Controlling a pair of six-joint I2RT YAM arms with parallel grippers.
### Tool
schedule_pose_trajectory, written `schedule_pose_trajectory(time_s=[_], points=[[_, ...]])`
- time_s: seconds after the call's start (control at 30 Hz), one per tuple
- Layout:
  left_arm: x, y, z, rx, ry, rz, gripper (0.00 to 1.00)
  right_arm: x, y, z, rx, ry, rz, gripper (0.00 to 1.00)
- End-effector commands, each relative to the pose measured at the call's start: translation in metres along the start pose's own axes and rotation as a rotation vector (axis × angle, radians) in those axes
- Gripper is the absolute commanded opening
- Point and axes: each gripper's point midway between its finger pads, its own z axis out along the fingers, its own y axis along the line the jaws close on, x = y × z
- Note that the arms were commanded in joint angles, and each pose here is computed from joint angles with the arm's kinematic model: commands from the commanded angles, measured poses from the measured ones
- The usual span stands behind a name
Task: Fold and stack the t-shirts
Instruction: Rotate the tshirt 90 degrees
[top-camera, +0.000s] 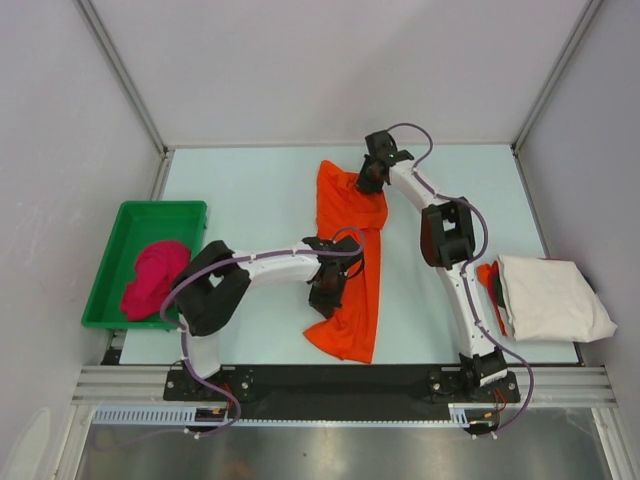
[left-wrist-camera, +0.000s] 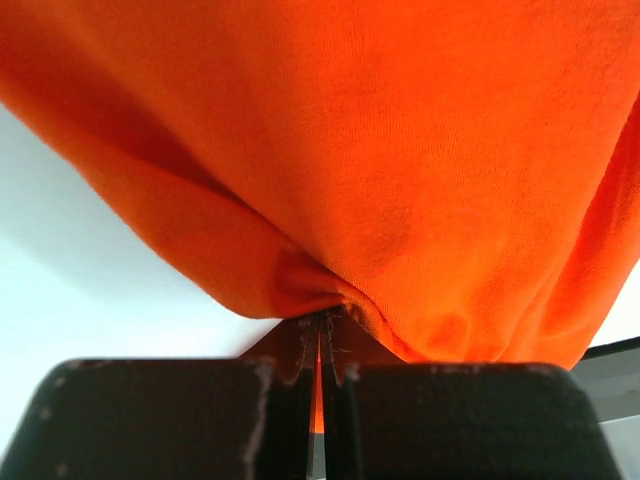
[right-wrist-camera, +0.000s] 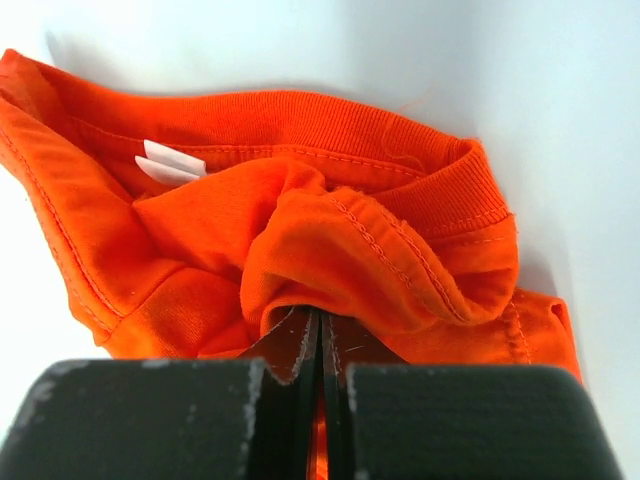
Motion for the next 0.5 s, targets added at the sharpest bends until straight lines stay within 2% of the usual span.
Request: schedule_pose_trajectory(time_s=[0.0,0.03,0.07,0.13,0.17,0.23,0.27,0.3,0.33,0.37,0.43,0.47], points=[[-0.005,-0.016,0.0,0.043,-0.023,-0.028,0.0,0.024,-0.012,0.008,0.026,0.075,-0.046,0.0],[-0.009,-0.012,-0.005,0.025,-0.056,-0.036,0.0,0.032,-0.027,0.01,0.069,0.081,-0.043,0.0],[-0.011,-0.008,-0.01,0.011,-0.077,-0.043,0.0,0.006,-0.014,-0.01,0.032,-0.002,-0.042,0.0],[-0.023,0.007,-0.023,-0.064,-0.17,-0.055,0.01,-0.013,-0.019,-0.028,0.065,-0.09,-0.04,0.0],[-0.029,0.012,-0.042,-0.074,-0.221,-0.061,0.04,-0.032,-0.015,-0.055,0.051,-0.158,-0.033,0.0],[-0.042,0.021,-0.067,-0.108,-0.315,-0.081,0.13,-0.055,-0.014,-0.084,0.069,-0.254,-0.039,0.14],[-0.05,0.033,-0.087,-0.141,-0.393,-0.103,0.16,-0.058,-0.013,-0.094,0.071,-0.281,-0.046,0.29],[-0.055,0.038,-0.1,-0.143,-0.438,-0.122,0.22,-0.071,0.0,-0.124,0.044,-0.338,-0.055,0.36],[-0.058,0.041,-0.112,-0.139,-0.477,-0.137,0.34,-0.076,-0.001,-0.137,0.065,-0.371,-0.075,0.44],[-0.065,0.049,-0.123,-0.161,-0.532,-0.158,0.39,-0.077,0.002,-0.147,0.063,-0.385,-0.091,0.55],[-0.071,0.054,-0.15,-0.138,-0.62,-0.177,0.51,-0.075,0.01,-0.178,0.063,-0.415,-0.118,0.62],[-0.078,0.056,-0.16,-0.126,-0.665,-0.188,0.54,-0.074,0.012,-0.188,0.055,-0.423,-0.13,0.63]])
